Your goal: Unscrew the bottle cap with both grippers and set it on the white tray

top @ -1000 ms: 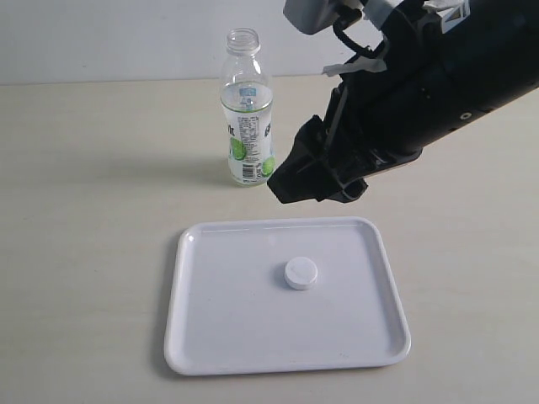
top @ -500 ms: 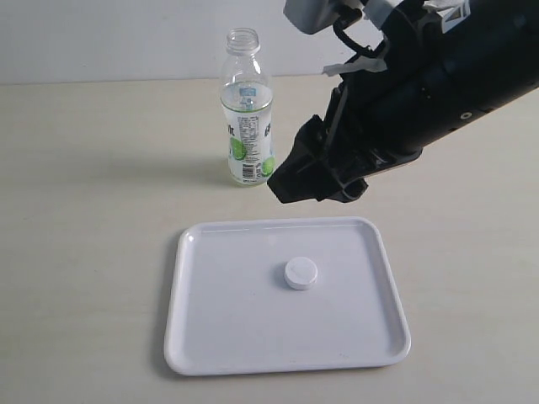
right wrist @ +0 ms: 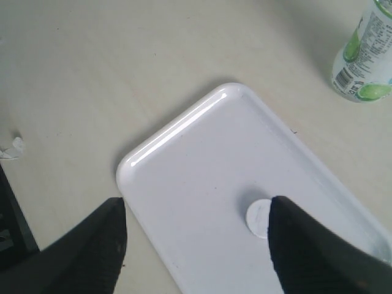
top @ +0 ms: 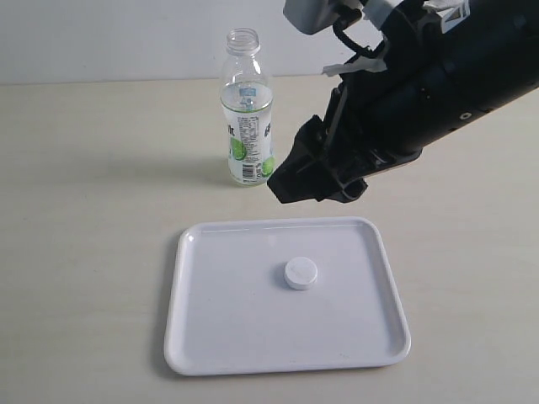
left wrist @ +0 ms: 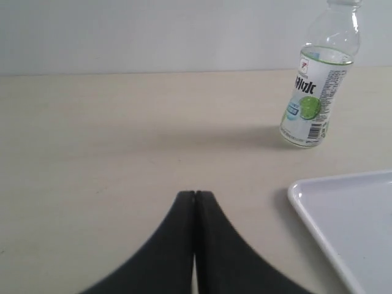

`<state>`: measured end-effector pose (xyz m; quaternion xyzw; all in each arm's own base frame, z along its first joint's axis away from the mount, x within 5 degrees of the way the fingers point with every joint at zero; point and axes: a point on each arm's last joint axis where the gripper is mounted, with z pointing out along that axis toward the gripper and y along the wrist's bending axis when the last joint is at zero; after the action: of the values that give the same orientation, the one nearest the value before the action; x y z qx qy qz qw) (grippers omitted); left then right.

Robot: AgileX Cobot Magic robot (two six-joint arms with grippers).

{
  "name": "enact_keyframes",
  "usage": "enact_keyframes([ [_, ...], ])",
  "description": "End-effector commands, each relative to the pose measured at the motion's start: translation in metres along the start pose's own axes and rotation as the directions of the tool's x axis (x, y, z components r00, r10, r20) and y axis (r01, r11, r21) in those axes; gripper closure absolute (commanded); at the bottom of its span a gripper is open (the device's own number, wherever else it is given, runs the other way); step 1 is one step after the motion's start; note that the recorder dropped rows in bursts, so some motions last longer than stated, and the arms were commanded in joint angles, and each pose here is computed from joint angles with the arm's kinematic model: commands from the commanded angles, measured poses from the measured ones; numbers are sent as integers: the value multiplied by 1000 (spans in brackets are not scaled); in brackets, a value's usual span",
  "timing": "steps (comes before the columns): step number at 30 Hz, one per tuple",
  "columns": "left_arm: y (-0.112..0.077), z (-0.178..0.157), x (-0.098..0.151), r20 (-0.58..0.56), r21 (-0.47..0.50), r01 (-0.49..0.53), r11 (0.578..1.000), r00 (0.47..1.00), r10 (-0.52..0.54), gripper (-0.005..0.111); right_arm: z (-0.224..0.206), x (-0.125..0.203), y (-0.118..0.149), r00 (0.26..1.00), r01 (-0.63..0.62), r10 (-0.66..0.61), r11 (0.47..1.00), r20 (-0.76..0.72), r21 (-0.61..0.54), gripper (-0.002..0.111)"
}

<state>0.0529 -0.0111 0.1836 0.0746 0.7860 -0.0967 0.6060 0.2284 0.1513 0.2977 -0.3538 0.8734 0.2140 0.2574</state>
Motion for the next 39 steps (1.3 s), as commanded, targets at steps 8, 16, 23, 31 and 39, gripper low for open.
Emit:
enact_keyframes([
  [8, 4, -1, 3, -20, -97, -28, 995, 999, 26, 107, -1, -1, 1, 1000, 8, -8, 1000, 12, 6, 45],
  [16, 4, -1, 2, -14, -95, -21, 995, 1000, 20, 107, -1, -1, 1, 1000, 8, -8, 1000, 12, 6, 45],
  [23, 4, -1, 2, -14, -95, -21, 995, 1000, 20, 107, -1, -1, 1, 1000, 8, -8, 1000, 12, 6, 45],
  [31, 4, -1, 2, -14, -95, -21, 995, 1000, 20, 107, -1, -1, 1, 1000, 8, -8, 1000, 12, 6, 45],
  [39, 4, -1, 2, -14, -95, -21, 995, 1000, 20, 107, -2, -8, -6, 988, 129, -136, 988, 76, 88, 45],
])
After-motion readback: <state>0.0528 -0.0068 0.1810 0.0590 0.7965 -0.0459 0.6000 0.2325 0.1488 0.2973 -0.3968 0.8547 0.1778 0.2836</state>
